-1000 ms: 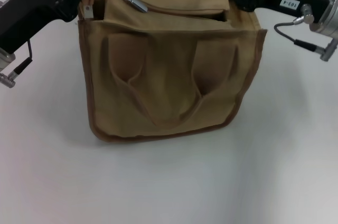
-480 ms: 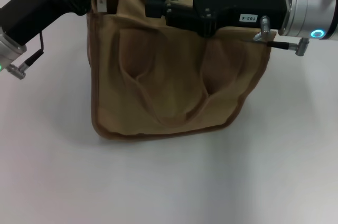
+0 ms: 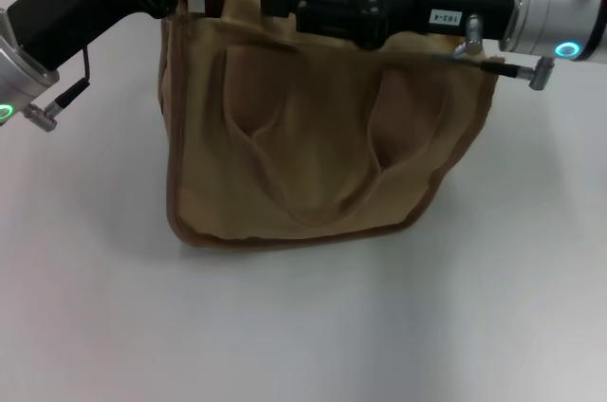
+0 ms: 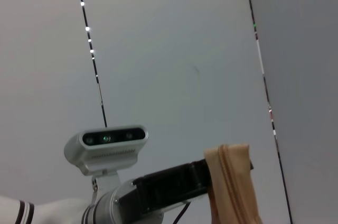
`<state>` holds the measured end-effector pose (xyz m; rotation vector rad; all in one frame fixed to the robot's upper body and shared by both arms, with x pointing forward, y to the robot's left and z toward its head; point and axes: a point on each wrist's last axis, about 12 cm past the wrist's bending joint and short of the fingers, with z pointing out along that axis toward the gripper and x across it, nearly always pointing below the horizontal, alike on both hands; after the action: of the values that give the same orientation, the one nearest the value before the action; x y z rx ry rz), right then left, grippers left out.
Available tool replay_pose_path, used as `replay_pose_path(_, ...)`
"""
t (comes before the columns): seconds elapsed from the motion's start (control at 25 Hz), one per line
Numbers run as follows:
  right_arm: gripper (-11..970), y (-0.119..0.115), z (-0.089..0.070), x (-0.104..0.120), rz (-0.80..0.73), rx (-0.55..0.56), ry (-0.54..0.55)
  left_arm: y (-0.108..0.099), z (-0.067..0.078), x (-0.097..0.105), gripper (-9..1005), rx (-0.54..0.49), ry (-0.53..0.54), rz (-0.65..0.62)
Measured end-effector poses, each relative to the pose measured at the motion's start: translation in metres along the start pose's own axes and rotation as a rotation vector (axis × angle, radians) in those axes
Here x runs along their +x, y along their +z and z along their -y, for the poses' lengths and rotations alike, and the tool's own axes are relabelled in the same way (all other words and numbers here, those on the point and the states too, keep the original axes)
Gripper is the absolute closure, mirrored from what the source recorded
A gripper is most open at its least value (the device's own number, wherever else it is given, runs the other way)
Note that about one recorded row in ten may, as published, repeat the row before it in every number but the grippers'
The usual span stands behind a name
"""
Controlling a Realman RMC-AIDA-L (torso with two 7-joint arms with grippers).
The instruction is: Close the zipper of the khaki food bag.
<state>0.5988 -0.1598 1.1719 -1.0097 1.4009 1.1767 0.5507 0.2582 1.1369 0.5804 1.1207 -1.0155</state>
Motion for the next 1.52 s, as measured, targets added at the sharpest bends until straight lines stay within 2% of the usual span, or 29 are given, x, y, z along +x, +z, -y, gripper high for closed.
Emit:
replay_pose_path(0.6, 443, 0.001, -0.004, 0.002, -0.005, -0.030, 0.045, 0.011, -0.005, -0.001, 904, -0.003, 0.020, -0.015)
replay_pose_path(0.84, 446, -0.002, 0.001, 0.007, -0.026, 0.011, 0.152, 0.011, -0.006, 0.000, 903, -0.012, 0.017, -0.019)
replay_pose_path(1.28, 453, -0.002, -0.001, 0.008, -0.028, -0.004, 0.186, 0.011, -0.007, 0.001, 901, -0.026, 0.017, -0.022)
replay_pose_path(1.52, 490, 0.000, -0.005, 0.005, -0.029, -0.046, 0.197, 0.013, -0.005, 0.003, 900, -0.011, 0.012, -0.029)
